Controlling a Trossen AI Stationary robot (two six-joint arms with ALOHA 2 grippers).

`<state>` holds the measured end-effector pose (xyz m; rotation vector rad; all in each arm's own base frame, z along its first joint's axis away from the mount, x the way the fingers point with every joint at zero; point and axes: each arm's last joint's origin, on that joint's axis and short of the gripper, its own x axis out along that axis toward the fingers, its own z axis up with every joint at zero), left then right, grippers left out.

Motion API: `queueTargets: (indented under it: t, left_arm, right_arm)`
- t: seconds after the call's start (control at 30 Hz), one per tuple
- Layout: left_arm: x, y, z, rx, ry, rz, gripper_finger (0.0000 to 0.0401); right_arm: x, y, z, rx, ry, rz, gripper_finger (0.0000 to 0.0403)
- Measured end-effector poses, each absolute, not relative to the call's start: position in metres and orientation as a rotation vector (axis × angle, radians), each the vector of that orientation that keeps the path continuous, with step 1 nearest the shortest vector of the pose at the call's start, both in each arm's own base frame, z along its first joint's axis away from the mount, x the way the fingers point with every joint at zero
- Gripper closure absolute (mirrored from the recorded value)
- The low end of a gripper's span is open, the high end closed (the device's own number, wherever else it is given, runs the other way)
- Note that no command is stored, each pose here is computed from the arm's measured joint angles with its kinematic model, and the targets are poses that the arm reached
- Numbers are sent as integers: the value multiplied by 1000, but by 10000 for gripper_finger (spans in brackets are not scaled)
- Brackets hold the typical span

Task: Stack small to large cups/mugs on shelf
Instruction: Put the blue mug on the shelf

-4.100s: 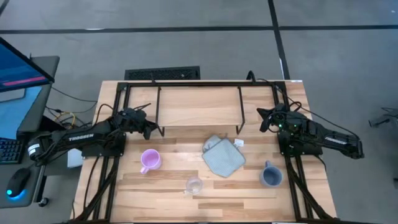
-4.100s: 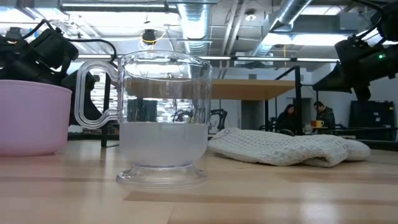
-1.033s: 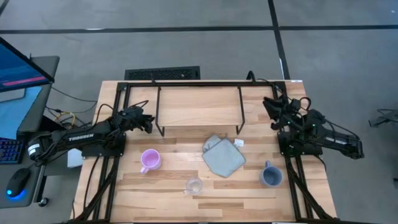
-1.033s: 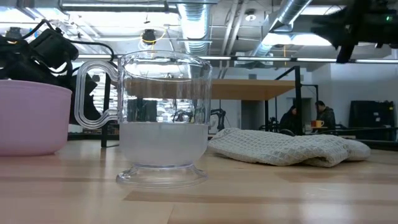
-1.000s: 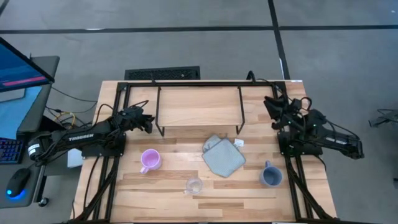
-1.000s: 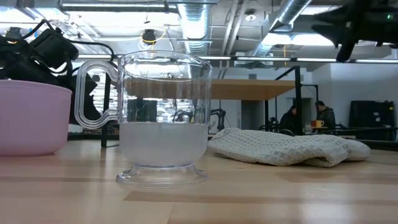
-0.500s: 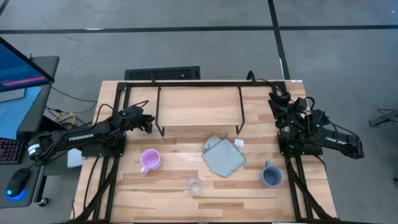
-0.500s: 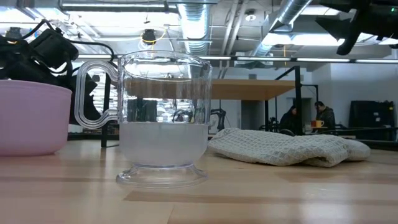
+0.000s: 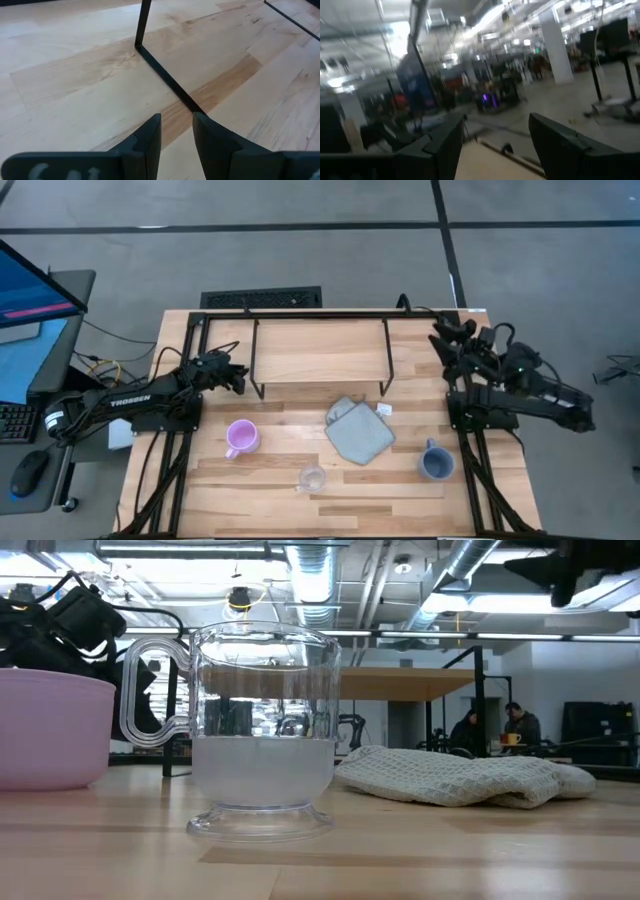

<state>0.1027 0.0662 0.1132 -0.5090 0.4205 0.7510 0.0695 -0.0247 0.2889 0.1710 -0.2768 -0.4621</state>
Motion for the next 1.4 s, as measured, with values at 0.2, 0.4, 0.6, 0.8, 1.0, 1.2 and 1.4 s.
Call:
queueTargets:
  t: [0.2, 0.4, 0.6, 0.8, 1.0, 1.2, 1.4]
  left_arm:
    - [103, 66, 113, -509, 421, 752, 298]
    - [103, 66, 113, -509, 422, 753, 298]
    - [103, 66, 113, -508, 422, 754, 298]
    - [103, 66, 113, -508, 422, 755, 298]
    - [103, 66, 113, -508, 422, 755, 298]
    - [103, 66, 113, -508, 422, 754, 298]
    - [103, 66, 113, -508, 422, 754, 298]
  right_arm:
    - [81, -27, 322, 187, -84, -462, 154]
    - [98, -30, 341, 241, 169, -431, 154]
    - [105, -25, 344, 362, 455, -350, 154]
    - [114, -10, 351, 384, 610, -203, 155]
    - [118, 8, 350, 454, 775, -129, 174]
    - [129, 32, 340, 519, 926, -80, 202]
    - [140, 54, 331, 601, 1055, -50, 217]
